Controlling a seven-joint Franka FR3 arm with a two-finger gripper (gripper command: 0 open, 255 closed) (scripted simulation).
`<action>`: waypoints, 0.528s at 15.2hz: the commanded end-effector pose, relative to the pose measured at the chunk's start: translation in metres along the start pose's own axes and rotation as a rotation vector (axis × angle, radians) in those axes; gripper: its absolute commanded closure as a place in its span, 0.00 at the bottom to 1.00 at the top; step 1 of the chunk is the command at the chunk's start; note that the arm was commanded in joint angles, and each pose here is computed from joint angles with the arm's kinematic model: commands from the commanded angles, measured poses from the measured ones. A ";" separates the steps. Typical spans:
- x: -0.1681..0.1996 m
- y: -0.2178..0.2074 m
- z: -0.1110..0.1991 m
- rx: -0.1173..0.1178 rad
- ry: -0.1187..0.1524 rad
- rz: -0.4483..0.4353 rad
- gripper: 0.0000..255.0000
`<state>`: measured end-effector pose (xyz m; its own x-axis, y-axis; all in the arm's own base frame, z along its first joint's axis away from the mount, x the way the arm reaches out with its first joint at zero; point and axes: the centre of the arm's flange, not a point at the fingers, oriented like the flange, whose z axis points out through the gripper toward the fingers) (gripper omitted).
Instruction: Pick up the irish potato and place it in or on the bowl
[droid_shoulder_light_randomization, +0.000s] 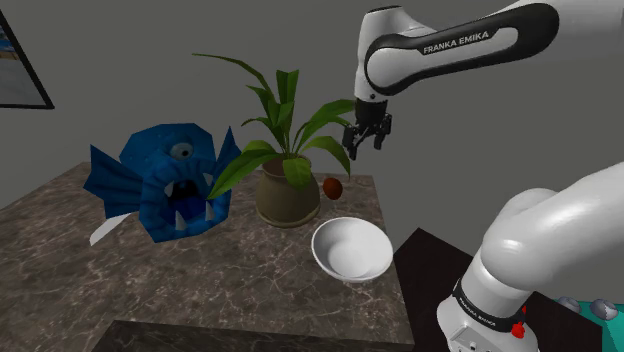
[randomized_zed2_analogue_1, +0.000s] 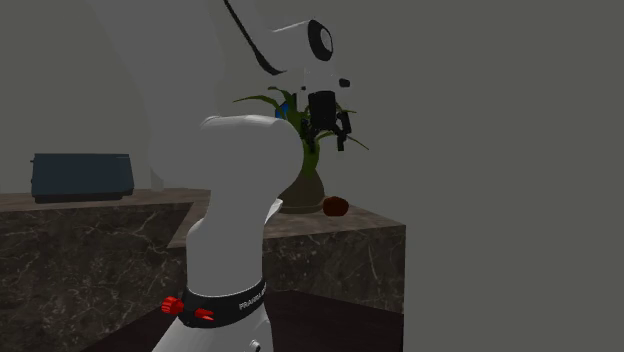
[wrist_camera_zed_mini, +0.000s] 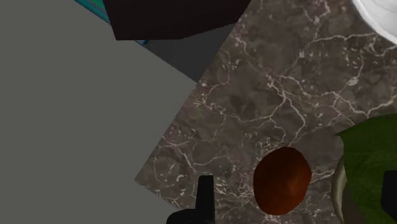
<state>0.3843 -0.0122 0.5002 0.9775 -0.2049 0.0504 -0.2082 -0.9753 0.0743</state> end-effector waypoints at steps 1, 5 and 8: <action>0.015 -0.010 0.023 -0.003 0.009 0.027 0.00; 0.043 -0.023 0.065 -0.011 0.023 0.080 0.00; 0.065 -0.032 0.096 -0.016 0.033 0.120 0.00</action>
<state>0.4431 -0.0038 0.4304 0.9490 -0.3019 0.0904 -0.3095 -0.9470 0.0863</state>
